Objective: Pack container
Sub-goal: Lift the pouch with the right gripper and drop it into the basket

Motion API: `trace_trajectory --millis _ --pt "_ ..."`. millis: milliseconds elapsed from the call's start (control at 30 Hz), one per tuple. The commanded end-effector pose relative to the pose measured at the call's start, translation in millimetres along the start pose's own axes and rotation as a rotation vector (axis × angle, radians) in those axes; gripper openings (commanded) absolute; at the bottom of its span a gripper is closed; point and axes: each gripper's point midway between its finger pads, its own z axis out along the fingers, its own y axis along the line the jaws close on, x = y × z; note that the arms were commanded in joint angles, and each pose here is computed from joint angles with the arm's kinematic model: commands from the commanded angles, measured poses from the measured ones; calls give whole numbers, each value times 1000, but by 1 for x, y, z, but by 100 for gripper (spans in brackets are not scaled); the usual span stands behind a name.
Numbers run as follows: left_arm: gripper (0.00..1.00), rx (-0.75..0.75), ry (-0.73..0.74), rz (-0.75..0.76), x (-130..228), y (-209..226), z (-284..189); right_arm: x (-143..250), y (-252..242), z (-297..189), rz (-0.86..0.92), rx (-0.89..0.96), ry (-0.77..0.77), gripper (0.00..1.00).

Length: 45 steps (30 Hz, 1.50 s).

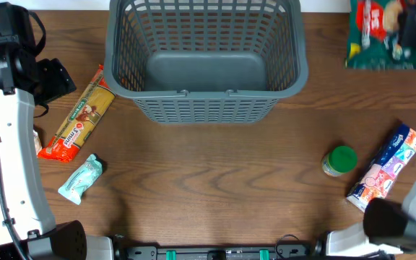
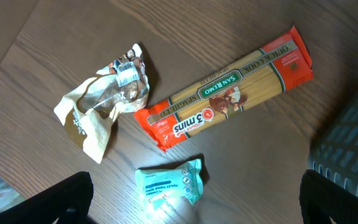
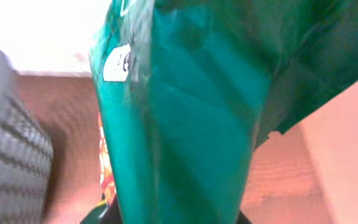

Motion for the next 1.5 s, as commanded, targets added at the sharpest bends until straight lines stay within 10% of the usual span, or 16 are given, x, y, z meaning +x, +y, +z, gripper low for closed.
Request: trace_trajectory --millis 0,433,1067,1133,1167,1200,1467 --pt "92 3 -13 16 2 2 -7 -55 43 -61 -185 -41 -238 2" --pt "91 -35 -5 -95 -3 31 -1 -54 255 -56 -707 -543 -400 1" --pt "91 -54 0 -137 -5 45 1 139 387 109 -702 -948 226 1" --pt "91 -54 0 -137 -5 45 1 140 385 112 -675 -935 248 29" --pt "91 -54 0 -137 -5 45 1 139 384 111 -664 -925 251 75" --pt "91 -54 0 -137 -5 45 1 135 383 109 -651 -916 249 99" --pt "91 -58 13 -133 -2 45 1 58 341 56 -520 -777 95 99"
